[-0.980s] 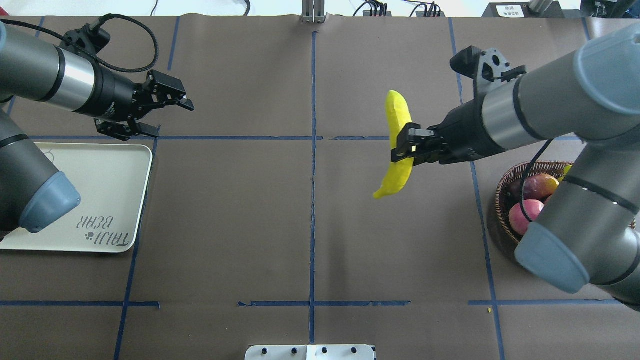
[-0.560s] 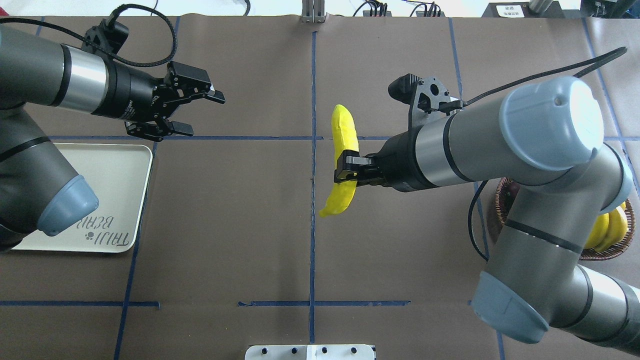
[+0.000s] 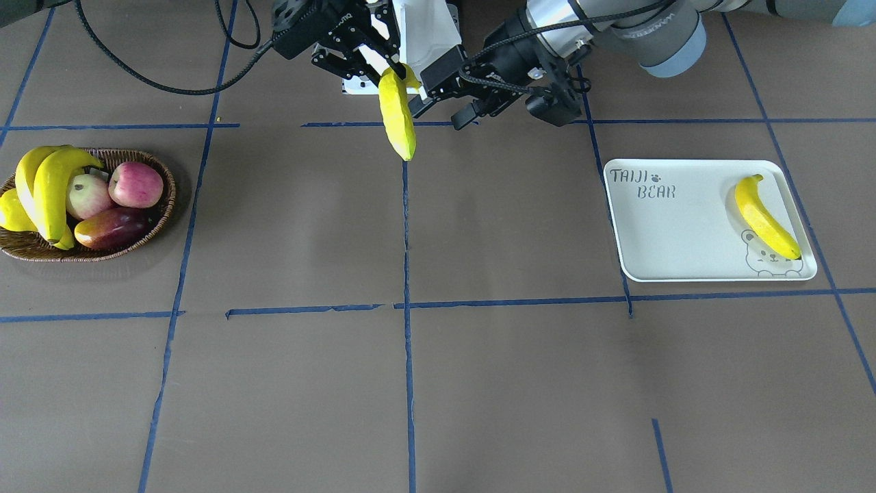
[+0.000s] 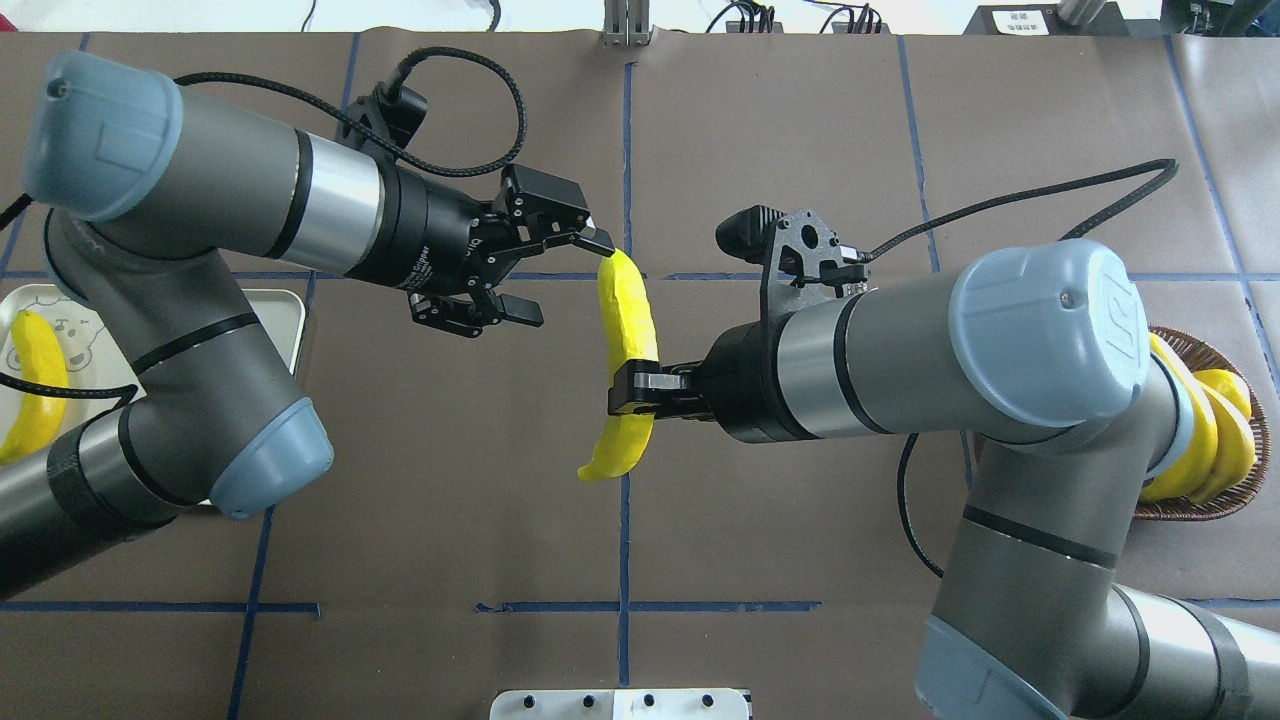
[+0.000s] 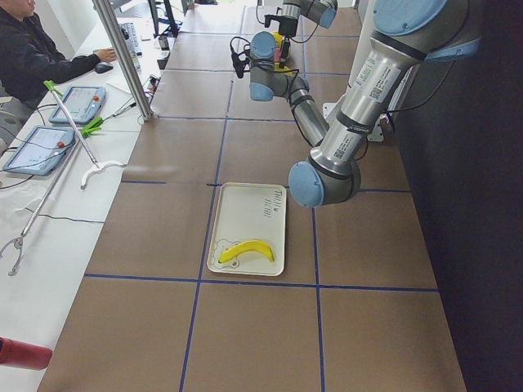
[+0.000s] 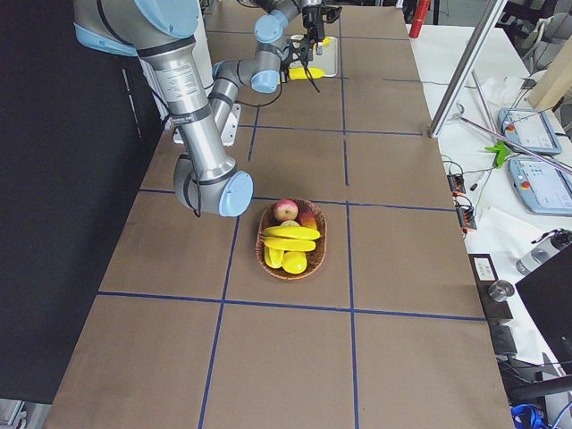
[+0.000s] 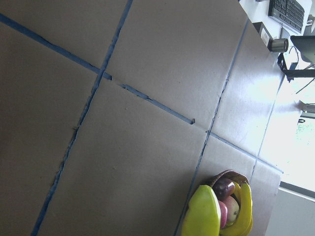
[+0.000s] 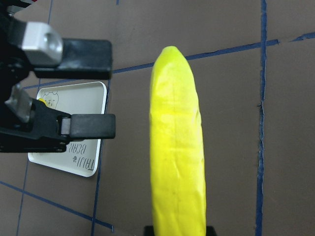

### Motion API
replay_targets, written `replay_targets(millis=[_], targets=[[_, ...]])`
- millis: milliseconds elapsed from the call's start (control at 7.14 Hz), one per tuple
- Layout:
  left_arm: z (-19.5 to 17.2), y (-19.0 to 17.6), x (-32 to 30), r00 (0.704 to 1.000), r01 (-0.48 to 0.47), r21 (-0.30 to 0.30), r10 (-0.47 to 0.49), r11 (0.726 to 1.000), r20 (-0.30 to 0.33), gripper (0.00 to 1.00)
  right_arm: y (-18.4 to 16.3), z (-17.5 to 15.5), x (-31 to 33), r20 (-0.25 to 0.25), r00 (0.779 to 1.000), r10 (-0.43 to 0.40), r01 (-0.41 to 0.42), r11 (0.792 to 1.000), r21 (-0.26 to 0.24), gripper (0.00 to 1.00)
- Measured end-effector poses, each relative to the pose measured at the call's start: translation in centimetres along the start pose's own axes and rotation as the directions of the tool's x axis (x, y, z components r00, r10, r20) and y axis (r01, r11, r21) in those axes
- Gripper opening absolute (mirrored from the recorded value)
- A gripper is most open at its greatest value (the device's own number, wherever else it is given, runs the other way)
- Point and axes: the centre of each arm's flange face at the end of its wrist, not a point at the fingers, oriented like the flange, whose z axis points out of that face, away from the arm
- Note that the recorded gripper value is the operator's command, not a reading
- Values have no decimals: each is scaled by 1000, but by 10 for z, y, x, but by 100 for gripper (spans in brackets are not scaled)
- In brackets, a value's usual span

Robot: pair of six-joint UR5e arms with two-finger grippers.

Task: Transfer all bananas from basket to plate

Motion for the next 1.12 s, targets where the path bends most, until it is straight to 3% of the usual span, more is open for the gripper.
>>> replay_targets(millis=[280,420,560,700,840,980,1120], targets=[[23,13,-4,1000,-2,-12,2,1000,3,94,2,0,-1,4,1000,-2,2,1000,-2,3],[36,21,-6,1000,-3,-10,3,1000,-1,85,2,-1,-2,6,1000,-3,3,1000,-2,3],[43,27,-5,1000,-4,-9,4,1000,-7,25,2,-1,-2,7,1000,-3,3,1000,-2,4],[46,30,-3,1000,-4,-9,4,1000,-11,0,2,-1,-2,7,1000,-3,3,1000,-1,5],[47,31,-3,1000,-4,-9,4,1000,-12,0,2,-2,-1,7,1000,-4,4,1000,0,75],[47,30,-3,1000,-3,-7,3,1000,-12,0,2,-2,-2,9,1000,-5,5,1000,0,100],[45,28,-3,1000,1,-3,-1,1000,-13,0,2,-4,-3,12,1000,-5,5,1000,2,100]])
